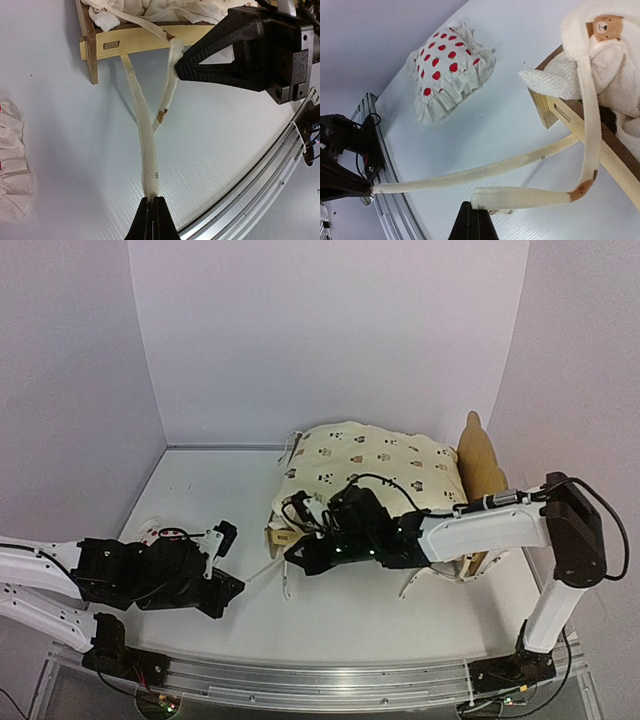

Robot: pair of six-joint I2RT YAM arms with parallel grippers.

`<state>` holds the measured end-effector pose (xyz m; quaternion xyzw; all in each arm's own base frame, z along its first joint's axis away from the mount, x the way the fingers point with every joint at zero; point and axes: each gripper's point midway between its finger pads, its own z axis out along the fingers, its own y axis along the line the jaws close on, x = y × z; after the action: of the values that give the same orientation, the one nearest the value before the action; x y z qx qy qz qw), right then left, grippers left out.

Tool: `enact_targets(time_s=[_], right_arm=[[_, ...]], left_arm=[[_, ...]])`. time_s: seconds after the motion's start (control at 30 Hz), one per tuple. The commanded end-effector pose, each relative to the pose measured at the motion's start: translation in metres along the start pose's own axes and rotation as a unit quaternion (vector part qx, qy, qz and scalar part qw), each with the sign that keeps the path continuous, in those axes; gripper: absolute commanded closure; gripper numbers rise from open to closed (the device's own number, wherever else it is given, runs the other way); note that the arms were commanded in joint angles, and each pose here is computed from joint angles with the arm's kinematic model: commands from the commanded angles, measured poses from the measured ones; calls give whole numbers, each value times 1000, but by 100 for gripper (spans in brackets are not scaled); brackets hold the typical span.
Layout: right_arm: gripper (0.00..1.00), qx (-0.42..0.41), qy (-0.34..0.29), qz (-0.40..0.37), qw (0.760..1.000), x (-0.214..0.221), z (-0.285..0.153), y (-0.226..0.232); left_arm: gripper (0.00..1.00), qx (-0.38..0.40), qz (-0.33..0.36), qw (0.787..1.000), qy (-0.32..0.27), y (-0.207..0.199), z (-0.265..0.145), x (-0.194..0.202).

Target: Set up the pet bed

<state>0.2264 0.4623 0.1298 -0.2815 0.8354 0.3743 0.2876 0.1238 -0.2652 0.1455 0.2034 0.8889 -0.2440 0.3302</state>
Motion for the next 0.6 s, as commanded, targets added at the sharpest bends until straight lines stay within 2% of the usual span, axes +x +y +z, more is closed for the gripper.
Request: enact_targets(time_s=[0.0,0.1,0.33,0.57], right_arm=[[100,-42,-74,52,995,9,13,-7],[100,-27,-82,63,994,22,18,-22],[100,-9,-48,86,995,57,30,-42],[100,-29,-38,104,993,62,49,-40]], left_arm=[[100,4,-3,999,-33,-10,-6,-22],[100,3,7,1000,-24,-13,1,-19],[100,23,26,999,8,-25,16,-6],[100,58,43,997,32,-47,30,1]])
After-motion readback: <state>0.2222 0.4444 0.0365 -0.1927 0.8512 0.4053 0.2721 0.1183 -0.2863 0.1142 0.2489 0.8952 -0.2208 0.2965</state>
